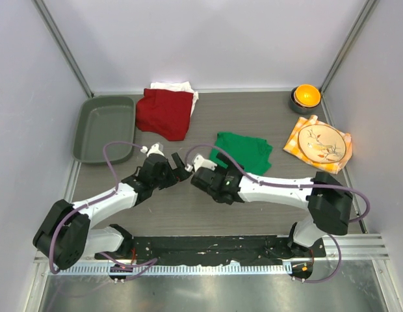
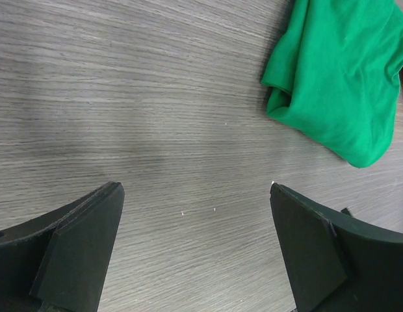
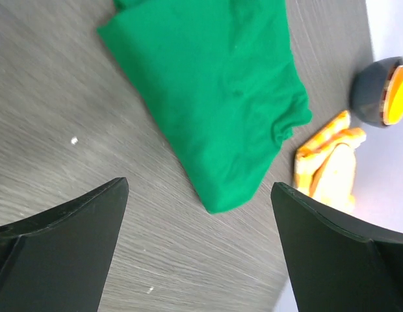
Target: Fold and stack the t-shirts
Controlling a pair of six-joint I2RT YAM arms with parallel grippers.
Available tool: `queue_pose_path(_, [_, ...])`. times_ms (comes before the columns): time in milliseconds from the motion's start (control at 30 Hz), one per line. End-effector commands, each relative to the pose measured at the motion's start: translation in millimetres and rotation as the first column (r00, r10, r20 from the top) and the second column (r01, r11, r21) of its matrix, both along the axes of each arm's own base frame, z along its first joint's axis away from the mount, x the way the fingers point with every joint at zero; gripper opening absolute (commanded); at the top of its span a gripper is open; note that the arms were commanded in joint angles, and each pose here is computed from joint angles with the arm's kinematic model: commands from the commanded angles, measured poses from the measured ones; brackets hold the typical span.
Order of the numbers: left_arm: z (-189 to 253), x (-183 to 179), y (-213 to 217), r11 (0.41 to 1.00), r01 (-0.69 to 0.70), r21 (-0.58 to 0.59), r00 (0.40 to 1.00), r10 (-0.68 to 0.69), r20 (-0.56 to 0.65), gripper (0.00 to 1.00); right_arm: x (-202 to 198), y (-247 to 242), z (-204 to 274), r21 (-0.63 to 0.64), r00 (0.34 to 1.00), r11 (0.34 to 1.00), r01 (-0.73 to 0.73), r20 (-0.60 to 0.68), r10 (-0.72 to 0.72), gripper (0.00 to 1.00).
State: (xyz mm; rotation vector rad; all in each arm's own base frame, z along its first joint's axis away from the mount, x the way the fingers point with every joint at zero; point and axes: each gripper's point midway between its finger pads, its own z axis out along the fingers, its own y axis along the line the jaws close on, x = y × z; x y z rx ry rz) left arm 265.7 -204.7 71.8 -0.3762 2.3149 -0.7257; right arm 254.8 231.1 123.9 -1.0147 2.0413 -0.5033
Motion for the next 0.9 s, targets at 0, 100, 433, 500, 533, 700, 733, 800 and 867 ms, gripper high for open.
queue_pose_path(0, [10.2,5.5,-1.2,1.000,0.025,-0.004,0.999,-0.025,0.033,1.00,-11.7,-11.6,3.5,-0.221,0.990,0.975,-0.036,0.124,0.065,0.98])
queue_pose_path(100, [6.2,3.9,5.3,1.000,0.017,0.000,1.000,-0.017,0.023,1.00,-24.1,-2.1,-3.6,-0.260,0.977,0.960,-0.108,0.148,0.150,0.98])
queue_pose_path(433, [1.2,-1.1,20.2,1.000,-0.001,0.008,1.000,0.001,0.031,1.00,-23.4,11.7,-30.3,-0.340,0.939,0.930,-0.142,0.251,0.235,0.97])
queue_pose_path(500, [-0.7,-4.0,18.7,1.000,0.016,-0.002,1.000,-0.016,0.020,1.00,-21.5,5.3,-45.7,-0.400,0.937,0.905,-0.141,0.241,0.253,0.98])
queue_pose_path(533, [-2.0,-4.1,19.2,1.000,0.017,-0.001,1.000,-0.017,0.017,1.00,-18.7,5.7,-48.8,-0.395,0.937,0.910,-0.131,0.252,0.244,0.98])
queue_pose_path(700, [-3.1,-2.9,17.8,1.000,0.020,-0.016,1.000,-0.019,0.014,1.00,-7.3,6.5,-63.8,-0.401,0.939,0.908,-0.118,0.253,0.234,0.98])
queue_pose_path(733, [-2.3,-2.1,17.7,1.000,0.019,-0.016,1.000,-0.018,0.017,1.00,-5.0,8.0,-67.0,-0.392,0.939,0.913,-0.115,0.257,0.228,0.98])
queue_pose_path(800, [-2.3,-0.7,17.9,1.000,0.018,-0.014,1.000,-0.017,0.020,1.00,1.1,7.1,-68.3,-0.383,0.941,0.918,-0.101,0.263,0.213,0.98])
queue_pose_path(867, [-4.4,0.1,18.4,1.000,0.016,-0.009,1.000,-0.016,0.016,1.00,8.9,7.6,-69.4,-0.374,0.940,0.923,-0.092,0.272,0.204,0.98])
